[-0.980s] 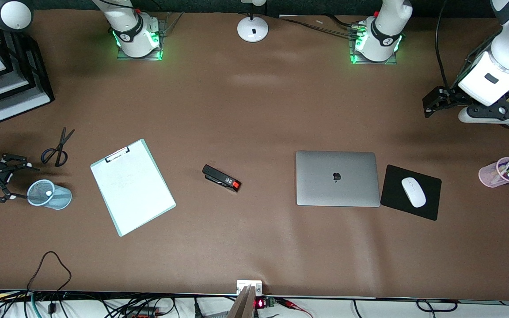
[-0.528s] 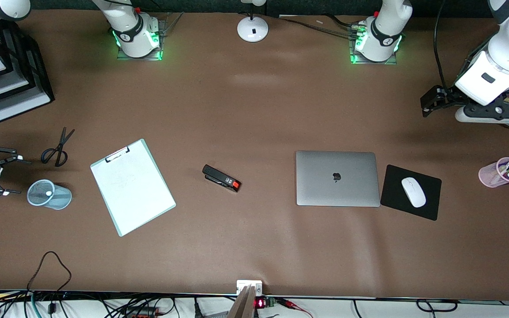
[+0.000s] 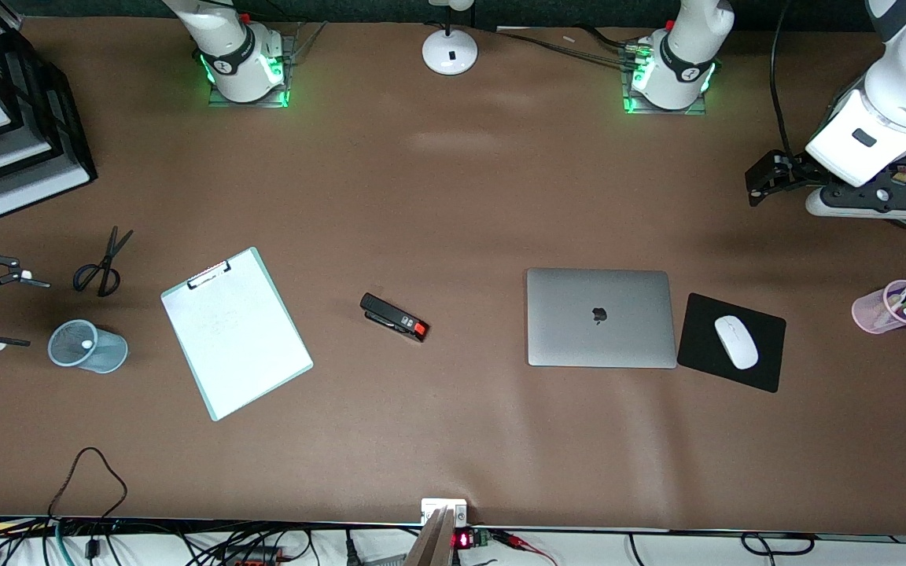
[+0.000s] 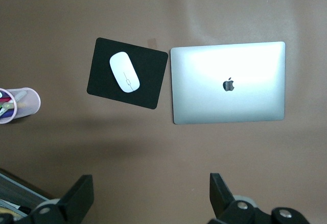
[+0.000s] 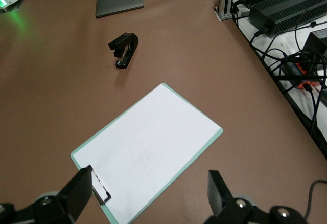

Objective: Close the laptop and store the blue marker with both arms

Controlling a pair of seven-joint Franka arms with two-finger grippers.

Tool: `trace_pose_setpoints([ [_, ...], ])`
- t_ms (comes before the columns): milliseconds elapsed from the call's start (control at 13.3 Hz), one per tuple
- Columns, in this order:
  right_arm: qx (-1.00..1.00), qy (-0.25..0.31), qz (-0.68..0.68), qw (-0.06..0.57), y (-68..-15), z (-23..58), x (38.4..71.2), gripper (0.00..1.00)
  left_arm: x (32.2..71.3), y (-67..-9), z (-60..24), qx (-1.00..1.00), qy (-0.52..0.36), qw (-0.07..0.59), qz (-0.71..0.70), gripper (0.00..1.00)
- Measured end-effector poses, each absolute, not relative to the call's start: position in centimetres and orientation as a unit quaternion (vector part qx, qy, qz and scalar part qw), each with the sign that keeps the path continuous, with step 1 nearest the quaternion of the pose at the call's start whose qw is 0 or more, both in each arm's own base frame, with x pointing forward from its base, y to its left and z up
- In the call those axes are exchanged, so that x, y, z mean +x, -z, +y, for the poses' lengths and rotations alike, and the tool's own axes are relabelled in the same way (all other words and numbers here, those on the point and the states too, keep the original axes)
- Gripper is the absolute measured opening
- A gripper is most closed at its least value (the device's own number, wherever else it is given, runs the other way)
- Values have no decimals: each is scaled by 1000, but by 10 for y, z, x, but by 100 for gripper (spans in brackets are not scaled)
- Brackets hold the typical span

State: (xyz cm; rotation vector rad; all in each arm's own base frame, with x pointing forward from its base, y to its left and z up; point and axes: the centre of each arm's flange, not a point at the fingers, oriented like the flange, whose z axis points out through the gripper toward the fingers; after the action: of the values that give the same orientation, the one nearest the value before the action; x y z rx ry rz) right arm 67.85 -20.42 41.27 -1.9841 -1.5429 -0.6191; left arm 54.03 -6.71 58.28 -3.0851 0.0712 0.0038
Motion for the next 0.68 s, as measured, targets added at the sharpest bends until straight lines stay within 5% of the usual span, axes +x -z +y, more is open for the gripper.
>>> trace_pose_setpoints([
  [679,-815,105,-522,229,-483,-89,677,100,540,-583,-68,-999,-2,28,24,100],
])
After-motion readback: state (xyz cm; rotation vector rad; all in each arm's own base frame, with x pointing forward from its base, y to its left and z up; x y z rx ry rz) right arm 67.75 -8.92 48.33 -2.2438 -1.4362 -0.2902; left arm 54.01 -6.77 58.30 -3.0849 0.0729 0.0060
